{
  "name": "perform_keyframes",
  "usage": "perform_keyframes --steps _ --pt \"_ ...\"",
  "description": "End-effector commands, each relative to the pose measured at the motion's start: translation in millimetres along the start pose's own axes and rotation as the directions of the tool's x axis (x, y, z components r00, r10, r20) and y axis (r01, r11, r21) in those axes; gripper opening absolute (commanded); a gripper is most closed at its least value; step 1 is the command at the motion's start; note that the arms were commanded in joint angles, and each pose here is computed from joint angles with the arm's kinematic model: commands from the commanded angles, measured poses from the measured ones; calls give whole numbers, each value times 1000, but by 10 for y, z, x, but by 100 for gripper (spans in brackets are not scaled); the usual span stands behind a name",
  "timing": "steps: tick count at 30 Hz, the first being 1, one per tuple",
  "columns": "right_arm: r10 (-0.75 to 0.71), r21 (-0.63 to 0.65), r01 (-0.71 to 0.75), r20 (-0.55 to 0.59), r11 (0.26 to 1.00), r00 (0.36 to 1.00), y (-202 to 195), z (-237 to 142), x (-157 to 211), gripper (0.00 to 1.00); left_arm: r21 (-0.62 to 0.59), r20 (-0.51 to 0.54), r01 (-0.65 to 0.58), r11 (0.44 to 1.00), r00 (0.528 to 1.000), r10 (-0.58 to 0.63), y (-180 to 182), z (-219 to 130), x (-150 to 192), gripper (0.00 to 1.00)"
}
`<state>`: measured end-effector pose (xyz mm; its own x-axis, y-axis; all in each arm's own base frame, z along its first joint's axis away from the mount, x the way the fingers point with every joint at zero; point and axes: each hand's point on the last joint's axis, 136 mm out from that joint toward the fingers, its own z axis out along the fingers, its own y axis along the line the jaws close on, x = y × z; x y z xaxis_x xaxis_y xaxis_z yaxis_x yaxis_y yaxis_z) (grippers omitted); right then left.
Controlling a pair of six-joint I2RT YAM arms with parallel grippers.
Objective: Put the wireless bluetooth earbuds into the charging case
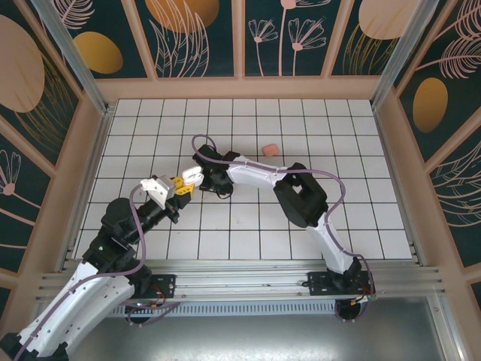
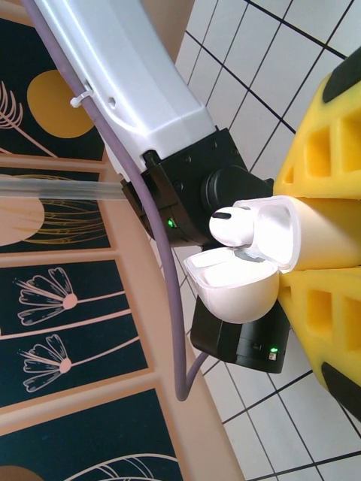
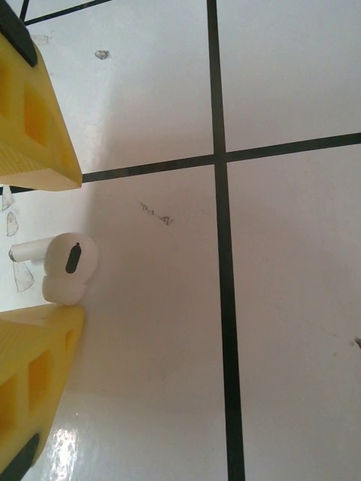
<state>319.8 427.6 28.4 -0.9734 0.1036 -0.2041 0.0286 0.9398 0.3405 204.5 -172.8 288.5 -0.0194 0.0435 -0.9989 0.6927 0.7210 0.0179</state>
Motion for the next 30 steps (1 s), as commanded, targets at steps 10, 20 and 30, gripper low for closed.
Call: perform_keyframes --steps 10,20,30 --pt "-21 127 23 -15 992 1000 -212 171 -2 37 19 19 -23 1000 1000 22 -41 -16 -8 0" --pt "-60 168 62 -17 984 998 -258 173 -40 25 23 20 -25 999 999 25 -49 -20 -1 0" --pt "-112 190 103 42 976 993 -253 -113 -206 21 40 29 -15 999 999 14 -75 -2 -20 0"
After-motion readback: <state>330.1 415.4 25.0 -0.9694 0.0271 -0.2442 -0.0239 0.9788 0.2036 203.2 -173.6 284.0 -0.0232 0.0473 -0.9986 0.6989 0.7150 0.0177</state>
